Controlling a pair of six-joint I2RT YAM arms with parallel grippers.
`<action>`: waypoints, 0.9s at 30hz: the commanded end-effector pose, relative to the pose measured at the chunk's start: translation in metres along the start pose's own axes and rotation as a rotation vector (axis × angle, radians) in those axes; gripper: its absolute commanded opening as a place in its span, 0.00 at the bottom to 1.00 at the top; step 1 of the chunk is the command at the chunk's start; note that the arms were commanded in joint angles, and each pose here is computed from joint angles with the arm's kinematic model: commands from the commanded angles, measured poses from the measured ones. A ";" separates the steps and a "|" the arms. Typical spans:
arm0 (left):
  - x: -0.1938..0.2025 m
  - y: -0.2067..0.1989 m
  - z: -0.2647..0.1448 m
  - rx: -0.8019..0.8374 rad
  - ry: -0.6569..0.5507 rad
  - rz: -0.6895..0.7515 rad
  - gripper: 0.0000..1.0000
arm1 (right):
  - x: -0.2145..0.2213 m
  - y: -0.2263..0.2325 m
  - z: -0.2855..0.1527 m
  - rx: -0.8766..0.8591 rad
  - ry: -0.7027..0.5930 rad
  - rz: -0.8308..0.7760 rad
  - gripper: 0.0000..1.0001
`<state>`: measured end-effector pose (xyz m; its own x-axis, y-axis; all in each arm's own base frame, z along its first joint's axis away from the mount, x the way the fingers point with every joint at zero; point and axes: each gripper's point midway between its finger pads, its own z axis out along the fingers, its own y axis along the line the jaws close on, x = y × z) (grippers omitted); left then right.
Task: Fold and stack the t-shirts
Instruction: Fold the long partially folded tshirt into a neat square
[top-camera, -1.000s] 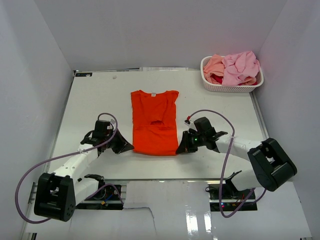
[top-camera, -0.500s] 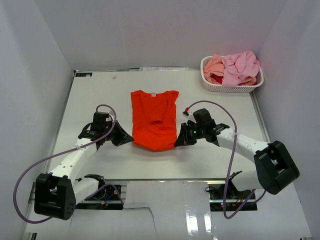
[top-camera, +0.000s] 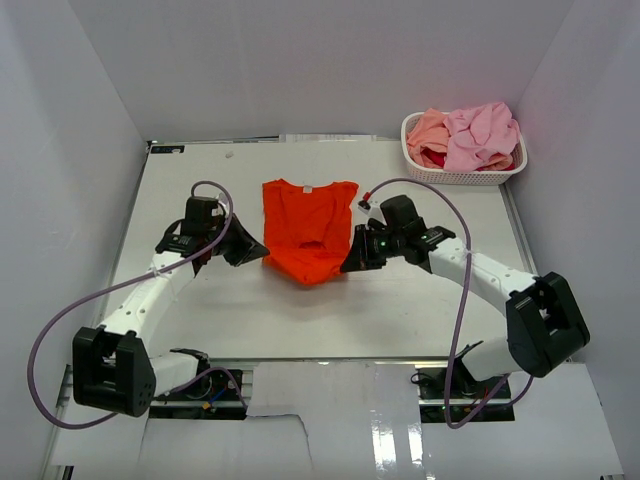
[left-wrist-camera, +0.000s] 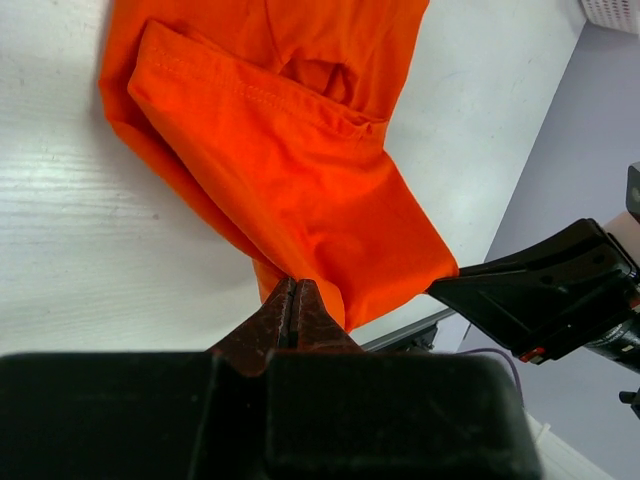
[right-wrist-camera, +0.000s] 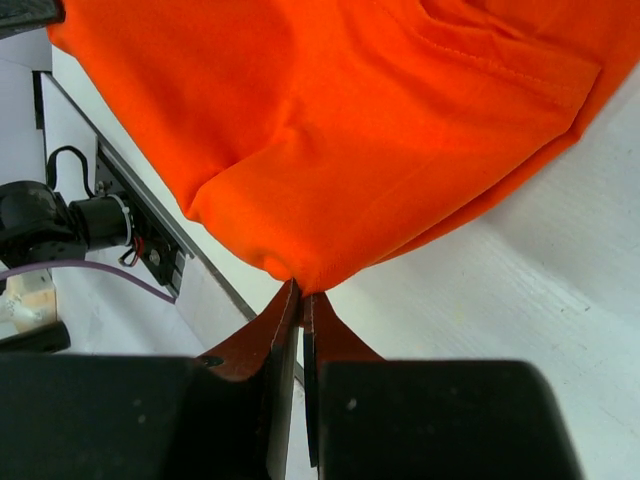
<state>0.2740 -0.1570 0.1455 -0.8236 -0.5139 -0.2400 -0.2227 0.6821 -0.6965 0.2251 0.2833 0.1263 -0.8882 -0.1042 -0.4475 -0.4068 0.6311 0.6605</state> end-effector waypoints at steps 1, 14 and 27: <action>-0.017 -0.019 -0.006 0.023 -0.045 0.034 0.00 | -0.019 0.009 -0.004 -0.011 -0.022 -0.040 0.08; -0.052 -0.033 -0.002 0.044 -0.088 0.025 0.00 | -0.055 -0.001 -0.006 -0.009 -0.051 -0.043 0.08; -0.101 -0.048 0.006 0.069 -0.130 0.025 0.00 | -0.096 -0.010 -0.001 0.001 -0.064 -0.050 0.08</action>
<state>0.3579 -0.1419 0.1771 -0.7700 -0.5687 -0.2894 -0.2242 0.6658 -0.7116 0.3051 0.2828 0.1498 -0.8692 -0.0756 -0.4886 -0.4152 0.6482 0.6383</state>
